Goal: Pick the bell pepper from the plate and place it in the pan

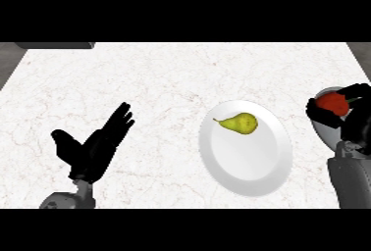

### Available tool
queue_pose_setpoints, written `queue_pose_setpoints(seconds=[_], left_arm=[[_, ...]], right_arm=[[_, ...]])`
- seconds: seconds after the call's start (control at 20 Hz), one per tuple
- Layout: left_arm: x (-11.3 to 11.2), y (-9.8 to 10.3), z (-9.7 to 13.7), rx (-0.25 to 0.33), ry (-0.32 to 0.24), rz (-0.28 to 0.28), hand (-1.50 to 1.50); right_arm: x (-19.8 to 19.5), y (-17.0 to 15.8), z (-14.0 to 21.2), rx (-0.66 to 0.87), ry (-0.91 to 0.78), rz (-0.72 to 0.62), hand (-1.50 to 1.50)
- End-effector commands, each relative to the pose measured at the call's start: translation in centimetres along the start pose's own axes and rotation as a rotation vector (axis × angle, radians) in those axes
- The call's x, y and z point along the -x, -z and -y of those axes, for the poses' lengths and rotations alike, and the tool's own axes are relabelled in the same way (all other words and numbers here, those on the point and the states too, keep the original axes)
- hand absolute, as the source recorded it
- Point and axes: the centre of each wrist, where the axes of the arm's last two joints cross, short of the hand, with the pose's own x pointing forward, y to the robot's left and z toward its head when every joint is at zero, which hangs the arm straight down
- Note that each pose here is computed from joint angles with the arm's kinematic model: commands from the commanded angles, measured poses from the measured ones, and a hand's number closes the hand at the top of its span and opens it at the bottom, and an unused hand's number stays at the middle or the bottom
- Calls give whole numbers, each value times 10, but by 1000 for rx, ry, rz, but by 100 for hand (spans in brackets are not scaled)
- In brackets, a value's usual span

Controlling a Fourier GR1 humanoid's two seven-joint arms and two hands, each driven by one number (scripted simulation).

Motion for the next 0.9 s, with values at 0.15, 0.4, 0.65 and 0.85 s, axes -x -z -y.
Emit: queue_pose_setpoints(seconds=[0.15,0.4,0.65,0.85], left_arm=[[8,7,-6,-21,9,2,0],[9,3,9,-2,-13,-3,0],[3,-1,4,16,4,9,0],[-5,9,13,13,-8,17,0]], right_arm=[[68,49,-15,196,-12,-79,150],[97,78,-27,190,5,-88,150],[128,106,-17,199,11,-95,150],[158,105,-16,-36,-128,-272,-150]])
